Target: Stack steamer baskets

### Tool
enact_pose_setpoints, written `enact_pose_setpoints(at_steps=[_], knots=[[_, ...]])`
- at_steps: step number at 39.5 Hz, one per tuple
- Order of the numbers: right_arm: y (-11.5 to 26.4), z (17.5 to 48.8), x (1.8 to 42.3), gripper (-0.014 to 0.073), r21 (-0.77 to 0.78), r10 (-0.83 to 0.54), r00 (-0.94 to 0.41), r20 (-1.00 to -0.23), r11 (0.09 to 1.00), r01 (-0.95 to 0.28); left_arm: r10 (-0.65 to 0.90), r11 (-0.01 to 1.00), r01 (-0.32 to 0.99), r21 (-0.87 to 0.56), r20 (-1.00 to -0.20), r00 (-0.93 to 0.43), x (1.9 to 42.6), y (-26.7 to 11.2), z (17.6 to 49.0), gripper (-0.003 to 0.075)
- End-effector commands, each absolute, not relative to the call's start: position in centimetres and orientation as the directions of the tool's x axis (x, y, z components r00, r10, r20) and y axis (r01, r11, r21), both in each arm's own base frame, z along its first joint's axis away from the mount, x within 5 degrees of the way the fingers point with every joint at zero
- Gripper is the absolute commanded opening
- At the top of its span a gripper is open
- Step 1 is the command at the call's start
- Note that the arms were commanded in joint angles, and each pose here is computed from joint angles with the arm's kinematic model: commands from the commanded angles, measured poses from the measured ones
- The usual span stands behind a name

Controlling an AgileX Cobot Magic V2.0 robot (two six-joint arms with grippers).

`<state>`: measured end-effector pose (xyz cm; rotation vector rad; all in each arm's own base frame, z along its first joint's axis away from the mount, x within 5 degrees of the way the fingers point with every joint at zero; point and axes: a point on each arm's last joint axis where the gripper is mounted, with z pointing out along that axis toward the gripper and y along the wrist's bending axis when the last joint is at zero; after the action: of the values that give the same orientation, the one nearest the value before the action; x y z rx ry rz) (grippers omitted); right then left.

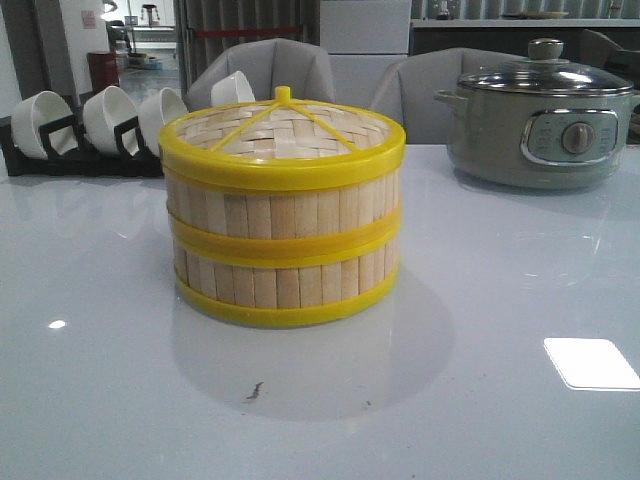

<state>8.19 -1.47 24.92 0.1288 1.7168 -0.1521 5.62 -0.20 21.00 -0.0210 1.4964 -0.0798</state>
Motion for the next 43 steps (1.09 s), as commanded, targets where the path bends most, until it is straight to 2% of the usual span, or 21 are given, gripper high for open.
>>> enact_pose_setpoints(at_steps=[1,20,28,43], knots=[[-1.52,26.61,8.33,0.0069,-0.029,-0.02,-0.052,-0.998,0.984,0.179,-0.067,0.997,0.05,-0.06,-0.988,0.141,5.42,-0.24,21.59,0.009],[-1.52,26.57,8.33,0.0069,-0.029,-0.019,-0.056,-0.998,0.984,0.178,-0.066,0.997,0.048,-0.06,-0.99,0.126,5.46,-0.23,21.46,0.009],[-1.52,26.57,8.33,0.0069,-0.029,-0.019,-0.056,-0.998,0.984,0.178,-0.046,0.998,0.055,-0.037,-0.983,0.178,5.38,-0.3,21.93,0.0089],[-1.52,26.56,8.33,0.0069,-0.029,-0.019,-0.057,-0.998,0.984,0.178,-0.029,0.998,0.051,-0.02,-0.984,0.178,5.38,-0.3,21.92,0.0089]])
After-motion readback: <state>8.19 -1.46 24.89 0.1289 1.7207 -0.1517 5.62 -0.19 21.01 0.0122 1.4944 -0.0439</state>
